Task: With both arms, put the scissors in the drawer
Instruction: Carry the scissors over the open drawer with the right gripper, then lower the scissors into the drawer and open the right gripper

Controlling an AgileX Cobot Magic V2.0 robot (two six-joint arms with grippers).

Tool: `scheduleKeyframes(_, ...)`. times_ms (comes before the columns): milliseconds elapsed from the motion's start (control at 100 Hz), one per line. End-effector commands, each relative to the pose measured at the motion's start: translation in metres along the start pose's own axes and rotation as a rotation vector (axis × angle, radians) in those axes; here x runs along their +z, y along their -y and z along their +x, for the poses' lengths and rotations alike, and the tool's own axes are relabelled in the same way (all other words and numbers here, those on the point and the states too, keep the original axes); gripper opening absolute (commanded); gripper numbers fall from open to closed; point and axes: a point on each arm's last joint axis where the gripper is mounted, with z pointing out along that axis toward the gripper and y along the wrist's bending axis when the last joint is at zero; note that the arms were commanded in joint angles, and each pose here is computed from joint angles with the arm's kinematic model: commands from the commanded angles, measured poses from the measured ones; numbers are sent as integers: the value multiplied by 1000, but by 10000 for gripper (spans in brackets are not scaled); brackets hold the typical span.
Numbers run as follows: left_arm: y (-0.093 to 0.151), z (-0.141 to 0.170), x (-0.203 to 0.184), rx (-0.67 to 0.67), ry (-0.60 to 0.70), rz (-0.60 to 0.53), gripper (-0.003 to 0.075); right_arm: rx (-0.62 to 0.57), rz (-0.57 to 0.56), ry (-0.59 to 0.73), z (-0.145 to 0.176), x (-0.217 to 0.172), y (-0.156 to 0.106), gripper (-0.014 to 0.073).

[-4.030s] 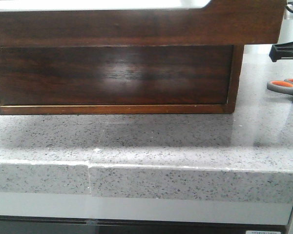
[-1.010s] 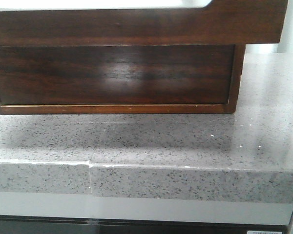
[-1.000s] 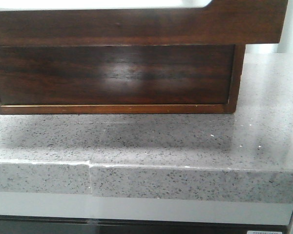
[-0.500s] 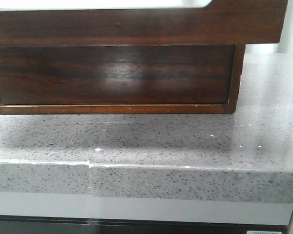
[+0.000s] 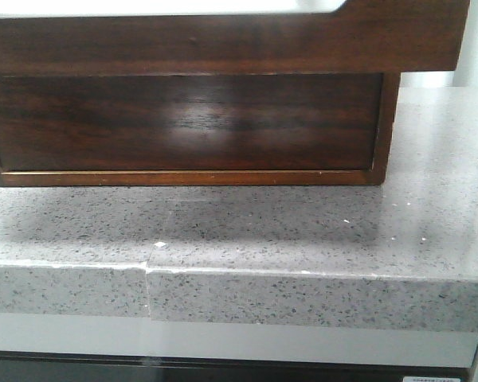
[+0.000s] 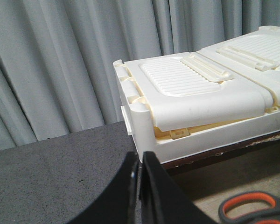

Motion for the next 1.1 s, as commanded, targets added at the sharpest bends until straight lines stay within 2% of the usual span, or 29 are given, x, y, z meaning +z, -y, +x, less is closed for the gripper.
scheduleKeyframes(0, 1, -10, -2, -31, 35, 52, -19, 5, 97, 81, -4, -25, 11, 316)
scheduleKeyframes(240, 0, -9, -2, -33, 31, 45, -19, 5, 82, 57, -2, -27, 10, 286)
scheduleKeyframes(310, 0, -9, -2, -32, 31, 45, -19, 29, 74, 49, 0, -32, 9, 206)
scheduleKeyframes(460, -1, -9, -3, -36, 29, 39, -19, 105, 82, 92, 2, -53, 8, -75)
scheduleKeyframes(540, -3, -8, -3, -38, 21, 25, -19, 136, 67, 146, 2, -69, 6, -41)
scheduleKeyframes(760, -5, -7, -3, -38, 6, 5, -19, 177, 84, 260, 17, -106, -6, -45)
scheduleKeyframes(900, -5, -7, -3, -38, 10, 10, -19, 213, 146, 361, 38, -124, -21, -45)
scheduleKeyframes(1090, -2, -5, -2, -28, 11, 20, -19, 247, 248, 508, 85, -138, -56, -45)
